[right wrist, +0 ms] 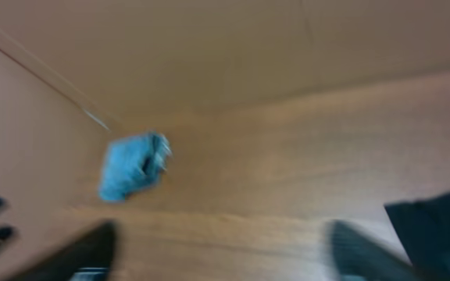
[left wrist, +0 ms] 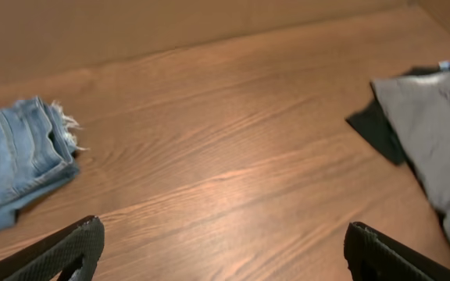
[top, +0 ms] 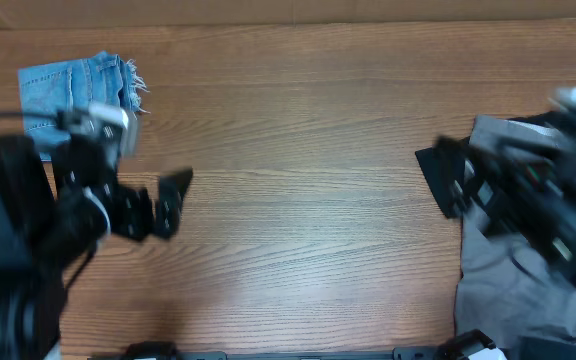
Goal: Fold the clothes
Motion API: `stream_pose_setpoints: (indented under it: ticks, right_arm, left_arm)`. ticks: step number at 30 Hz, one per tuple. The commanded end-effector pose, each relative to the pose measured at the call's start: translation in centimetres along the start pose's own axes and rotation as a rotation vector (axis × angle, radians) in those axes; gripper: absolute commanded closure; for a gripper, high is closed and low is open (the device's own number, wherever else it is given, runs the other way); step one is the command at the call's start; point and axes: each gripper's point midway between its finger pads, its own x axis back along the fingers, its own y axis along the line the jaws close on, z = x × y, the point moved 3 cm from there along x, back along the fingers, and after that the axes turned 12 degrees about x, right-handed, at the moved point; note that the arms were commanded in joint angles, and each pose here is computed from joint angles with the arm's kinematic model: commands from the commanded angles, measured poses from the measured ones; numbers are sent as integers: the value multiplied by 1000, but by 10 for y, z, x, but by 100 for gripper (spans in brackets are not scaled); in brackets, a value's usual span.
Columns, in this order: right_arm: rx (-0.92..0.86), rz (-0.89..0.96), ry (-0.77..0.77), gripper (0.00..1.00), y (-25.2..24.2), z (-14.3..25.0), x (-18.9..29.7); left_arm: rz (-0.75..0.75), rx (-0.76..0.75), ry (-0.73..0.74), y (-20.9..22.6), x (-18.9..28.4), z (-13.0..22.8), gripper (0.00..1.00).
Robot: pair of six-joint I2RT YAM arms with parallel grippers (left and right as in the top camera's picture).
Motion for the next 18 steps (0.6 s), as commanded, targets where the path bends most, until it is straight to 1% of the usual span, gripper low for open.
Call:
stream_pose_setpoints:
  ticks: [1, 4, 7, 13, 18]
  right_arm:
    - [3, 3, -65, 0, -2, 1, 30]
    - [3, -7, -107, 0, -2, 6, 53]
    - [3, -7, -106, 0, -4, 13, 64]
    - [1, 21, 5, 0, -10, 38, 64]
    - [-2, 51, 125, 0, -16, 63, 65]
  left_arm:
    - [-93, -76, -46, -4, 26, 11, 0]
    - [-66, -97, -54, -13, 42, 25, 0]
    - [-56, -103, -91, -17, 50, 24, 0]
    - [-60, -92, -48, -15, 50, 33, 0]
    - [-60, -92, -48, -15, 50, 34, 0]
